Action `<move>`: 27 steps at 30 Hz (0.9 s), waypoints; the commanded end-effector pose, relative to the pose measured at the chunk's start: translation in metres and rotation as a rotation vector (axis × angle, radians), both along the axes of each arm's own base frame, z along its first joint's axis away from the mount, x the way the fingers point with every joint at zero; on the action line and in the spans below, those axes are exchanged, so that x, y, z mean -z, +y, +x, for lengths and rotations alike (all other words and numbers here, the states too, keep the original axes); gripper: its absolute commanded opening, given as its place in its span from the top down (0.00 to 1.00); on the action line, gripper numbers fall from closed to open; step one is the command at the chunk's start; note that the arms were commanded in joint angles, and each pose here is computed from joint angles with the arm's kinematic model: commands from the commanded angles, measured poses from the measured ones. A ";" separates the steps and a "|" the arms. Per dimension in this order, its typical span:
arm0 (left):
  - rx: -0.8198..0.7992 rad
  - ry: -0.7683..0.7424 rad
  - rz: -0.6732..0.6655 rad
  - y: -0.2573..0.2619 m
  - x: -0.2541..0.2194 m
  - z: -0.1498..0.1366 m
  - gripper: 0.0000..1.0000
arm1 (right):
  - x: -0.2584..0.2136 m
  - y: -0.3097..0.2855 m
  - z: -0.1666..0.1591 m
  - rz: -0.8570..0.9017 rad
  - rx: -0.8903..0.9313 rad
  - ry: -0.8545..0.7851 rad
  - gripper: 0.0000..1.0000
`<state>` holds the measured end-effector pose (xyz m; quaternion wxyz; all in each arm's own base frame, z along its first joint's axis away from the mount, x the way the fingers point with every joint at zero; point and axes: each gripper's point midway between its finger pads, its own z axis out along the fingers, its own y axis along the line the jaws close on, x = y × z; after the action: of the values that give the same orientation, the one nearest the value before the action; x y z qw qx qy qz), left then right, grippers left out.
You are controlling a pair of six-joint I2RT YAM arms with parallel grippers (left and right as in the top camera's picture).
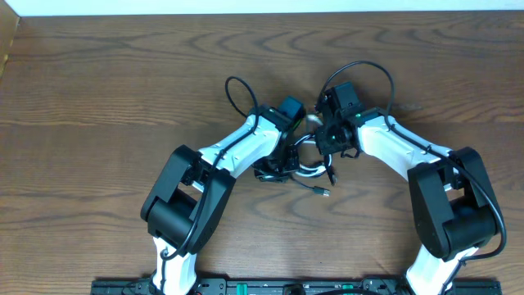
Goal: Untangle cables
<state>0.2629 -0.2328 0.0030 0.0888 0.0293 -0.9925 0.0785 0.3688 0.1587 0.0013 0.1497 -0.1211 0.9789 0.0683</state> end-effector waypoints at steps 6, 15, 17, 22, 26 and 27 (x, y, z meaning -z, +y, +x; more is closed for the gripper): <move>0.078 -0.022 0.033 0.013 0.008 0.005 0.86 | 0.006 -0.032 0.000 -0.131 0.115 -0.018 0.82; -0.176 -0.005 -0.083 0.004 -0.020 0.041 0.83 | 0.007 -0.028 -0.001 -0.109 0.108 -0.010 0.81; -0.253 -0.031 -0.106 -0.001 -0.021 0.053 0.67 | 0.007 -0.028 -0.001 -0.109 0.108 -0.010 0.81; -0.317 -0.089 -0.157 -0.016 -0.024 0.071 0.61 | 0.006 -0.028 0.000 -0.107 0.108 -0.012 0.80; -0.308 -0.090 -0.155 -0.026 -0.022 0.064 0.61 | 0.006 -0.028 0.000 -0.107 0.108 -0.013 0.80; -0.322 -0.085 -0.147 -0.028 -0.021 0.061 0.61 | 0.006 -0.027 0.000 -0.106 0.109 -0.014 0.80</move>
<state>0.3305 -0.2526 0.0273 0.0238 0.1563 -0.9728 0.1694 0.3739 0.1403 0.0002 0.1597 -0.0881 0.9830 0.0198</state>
